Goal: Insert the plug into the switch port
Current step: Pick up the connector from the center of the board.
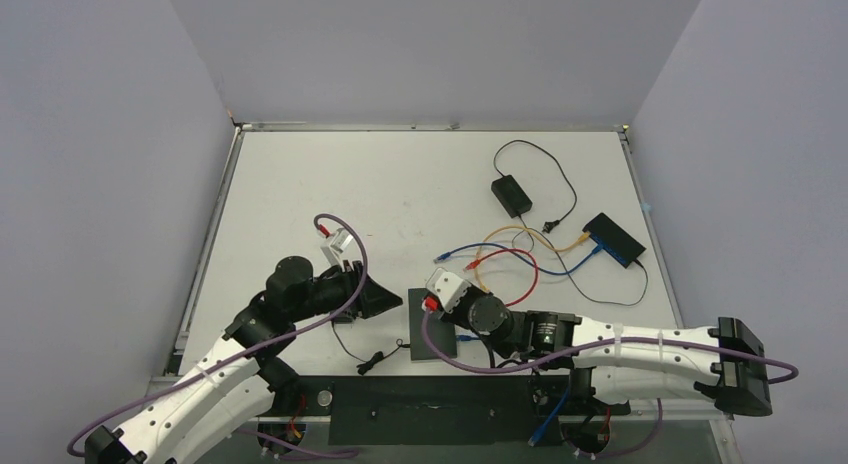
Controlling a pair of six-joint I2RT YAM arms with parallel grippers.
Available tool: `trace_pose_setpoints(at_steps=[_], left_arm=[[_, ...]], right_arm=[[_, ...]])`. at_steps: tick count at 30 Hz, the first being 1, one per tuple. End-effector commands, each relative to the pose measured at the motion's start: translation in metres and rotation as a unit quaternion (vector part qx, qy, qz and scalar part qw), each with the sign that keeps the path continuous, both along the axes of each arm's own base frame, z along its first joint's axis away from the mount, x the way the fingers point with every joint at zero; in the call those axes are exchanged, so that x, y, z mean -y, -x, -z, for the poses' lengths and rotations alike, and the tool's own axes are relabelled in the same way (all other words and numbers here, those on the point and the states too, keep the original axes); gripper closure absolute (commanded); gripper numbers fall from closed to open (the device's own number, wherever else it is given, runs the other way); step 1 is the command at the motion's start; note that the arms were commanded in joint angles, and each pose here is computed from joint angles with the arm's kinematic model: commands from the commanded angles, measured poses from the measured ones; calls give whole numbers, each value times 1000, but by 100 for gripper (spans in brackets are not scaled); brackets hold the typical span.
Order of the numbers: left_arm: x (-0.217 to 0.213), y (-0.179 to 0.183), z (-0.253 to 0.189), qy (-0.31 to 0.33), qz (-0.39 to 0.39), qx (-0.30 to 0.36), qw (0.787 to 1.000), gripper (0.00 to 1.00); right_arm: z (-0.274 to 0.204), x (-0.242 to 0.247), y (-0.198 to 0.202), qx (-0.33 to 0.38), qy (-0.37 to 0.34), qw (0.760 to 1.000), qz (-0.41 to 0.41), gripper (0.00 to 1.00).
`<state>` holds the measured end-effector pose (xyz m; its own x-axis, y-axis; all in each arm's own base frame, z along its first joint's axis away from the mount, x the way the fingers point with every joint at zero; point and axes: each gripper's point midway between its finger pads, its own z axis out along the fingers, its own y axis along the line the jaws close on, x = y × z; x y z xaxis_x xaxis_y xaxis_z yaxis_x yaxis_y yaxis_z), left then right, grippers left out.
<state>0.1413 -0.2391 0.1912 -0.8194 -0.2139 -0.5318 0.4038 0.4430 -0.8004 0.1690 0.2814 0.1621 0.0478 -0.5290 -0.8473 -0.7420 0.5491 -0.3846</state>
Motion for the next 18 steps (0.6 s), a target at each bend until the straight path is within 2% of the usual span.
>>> trace_pose_setpoints(at_steps=[1, 4, 8, 18], left_arm=[[-8, -19, 2, -19, -47, 29, 998, 55], [-9, -22, 16, -33, -55, 18, 998, 55], [-10, -27, 32, -47, -65, 5, 997, 55], [-16, -36, 60, -78, -93, -12, 992, 56]], right_arm=[[-26, 51, -25, 44, 56, 990, 118, 100], [-26, 65, -26, 29, 81, 985, 147, 100], [-3, 84, -27, -14, 150, 972, 180, 100], [47, 74, -19, -120, 245, 948, 165, 100]])
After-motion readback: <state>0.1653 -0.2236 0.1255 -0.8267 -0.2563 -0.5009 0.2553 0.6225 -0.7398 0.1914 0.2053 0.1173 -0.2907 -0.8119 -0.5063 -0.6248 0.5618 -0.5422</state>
